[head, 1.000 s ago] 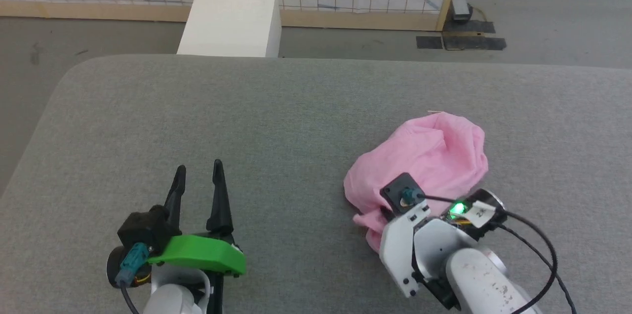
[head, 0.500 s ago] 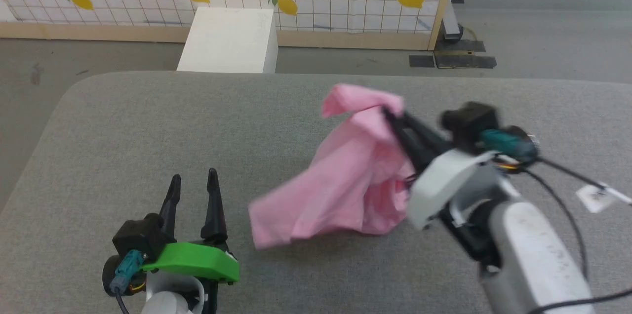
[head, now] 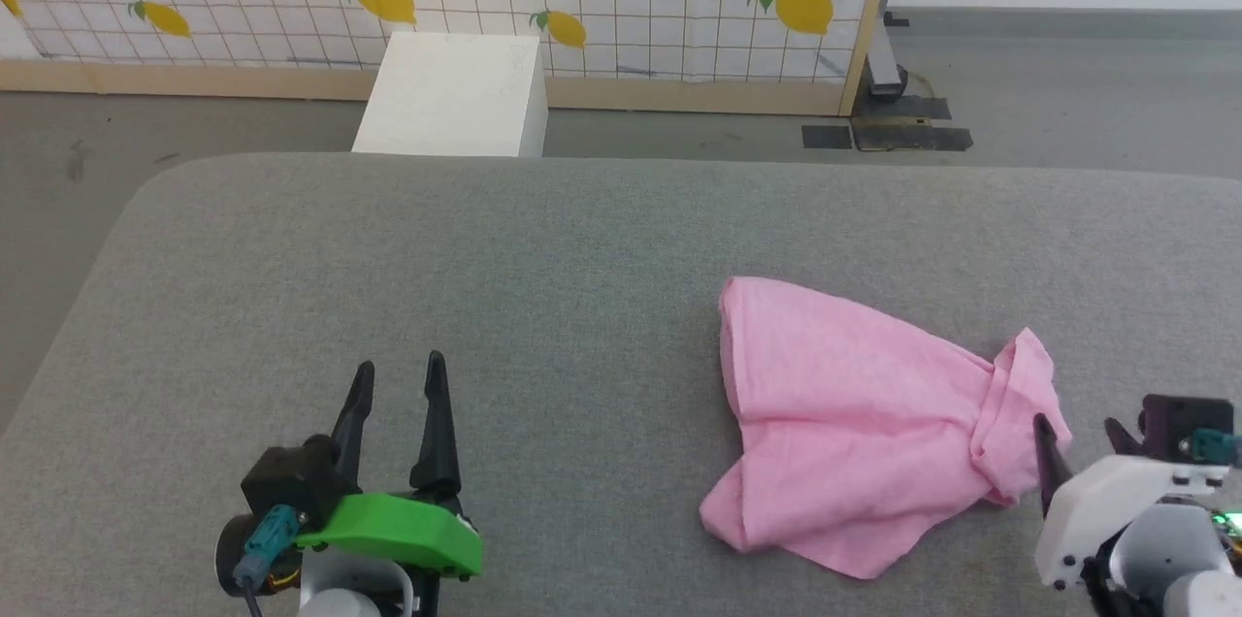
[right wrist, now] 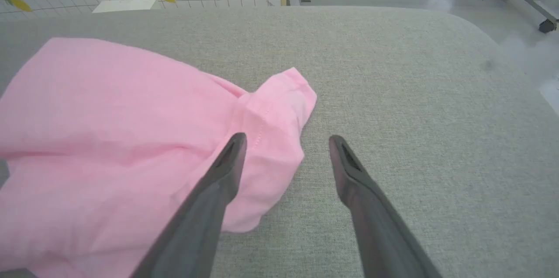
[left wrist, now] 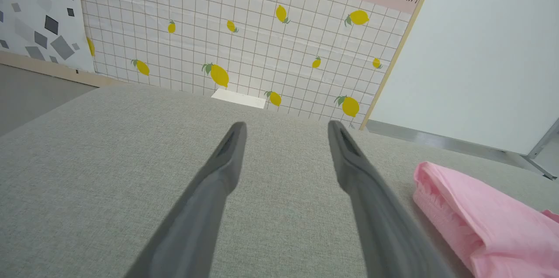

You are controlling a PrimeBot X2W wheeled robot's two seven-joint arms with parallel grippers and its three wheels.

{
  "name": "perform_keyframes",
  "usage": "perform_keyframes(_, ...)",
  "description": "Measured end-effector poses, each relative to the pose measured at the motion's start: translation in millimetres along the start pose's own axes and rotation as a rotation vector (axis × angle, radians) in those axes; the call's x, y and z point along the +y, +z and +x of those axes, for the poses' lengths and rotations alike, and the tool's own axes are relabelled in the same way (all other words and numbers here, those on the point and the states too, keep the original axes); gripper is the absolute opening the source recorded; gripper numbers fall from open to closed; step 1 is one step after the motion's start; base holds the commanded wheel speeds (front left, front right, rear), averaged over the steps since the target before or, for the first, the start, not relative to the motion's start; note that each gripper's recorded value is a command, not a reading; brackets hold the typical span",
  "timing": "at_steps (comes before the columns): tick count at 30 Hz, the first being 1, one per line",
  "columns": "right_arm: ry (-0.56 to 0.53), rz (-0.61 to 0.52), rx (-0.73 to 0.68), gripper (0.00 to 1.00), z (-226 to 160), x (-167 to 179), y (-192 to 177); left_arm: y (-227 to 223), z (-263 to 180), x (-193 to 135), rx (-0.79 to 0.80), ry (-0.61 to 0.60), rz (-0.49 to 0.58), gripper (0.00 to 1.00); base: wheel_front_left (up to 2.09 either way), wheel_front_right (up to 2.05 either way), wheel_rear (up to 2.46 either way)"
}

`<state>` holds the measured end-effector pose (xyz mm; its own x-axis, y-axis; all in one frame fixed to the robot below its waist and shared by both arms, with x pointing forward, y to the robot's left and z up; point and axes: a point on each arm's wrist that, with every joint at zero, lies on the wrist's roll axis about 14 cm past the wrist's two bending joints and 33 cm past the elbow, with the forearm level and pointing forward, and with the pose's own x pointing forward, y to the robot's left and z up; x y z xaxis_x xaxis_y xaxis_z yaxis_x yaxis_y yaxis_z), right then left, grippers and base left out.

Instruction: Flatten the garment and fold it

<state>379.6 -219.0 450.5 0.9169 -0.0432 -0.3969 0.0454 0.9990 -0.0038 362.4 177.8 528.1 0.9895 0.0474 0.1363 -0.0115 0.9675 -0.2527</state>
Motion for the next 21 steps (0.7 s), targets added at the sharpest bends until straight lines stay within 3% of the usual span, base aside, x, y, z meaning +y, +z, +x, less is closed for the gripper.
perform_keyframes(2, 0.042, -0.02, -0.053, 1.0, -6, 14, 7, 0, -1, 0, 0.0, -0.001, -0.001, 1.0, 0.0, 0.0, 0.0)
perform_keyframes(5, 0.183, -0.05, -0.108, 1.0, -21, 61, 12, -1, -4, -1, 0.005, -0.001, -0.001, 1.0, 0.0, 0.0, 0.0)
perform_keyframes(9, 0.416, -0.081, -0.078, 1.0, -46, 139, -4, -4, -4, -1, 0.011, -0.003, -0.002, 1.0, 0.0, 0.0, 0.0)
perform_keyframes(12, 0.534, -0.135, -0.027, 1.0, -58, 178, -19, -7, -3, -2, 0.021, -0.006, -0.003, 1.0, 0.0, 0.0, 0.0)
perform_keyframes(15, 0.559, -0.215, 0.051, 1.0, -51, 189, -38, -10, -1, -3, 0.03, -0.008, -0.003, 1.0, 0.0, 0.0, 0.0)
perform_keyframes(21, 0.516, -0.358, 0.234, 1.0, -24, 179, -72, -14, 3, 4, 0.042, 0.016, -0.007, 1.0, 0.0, 0.0, 0.0)
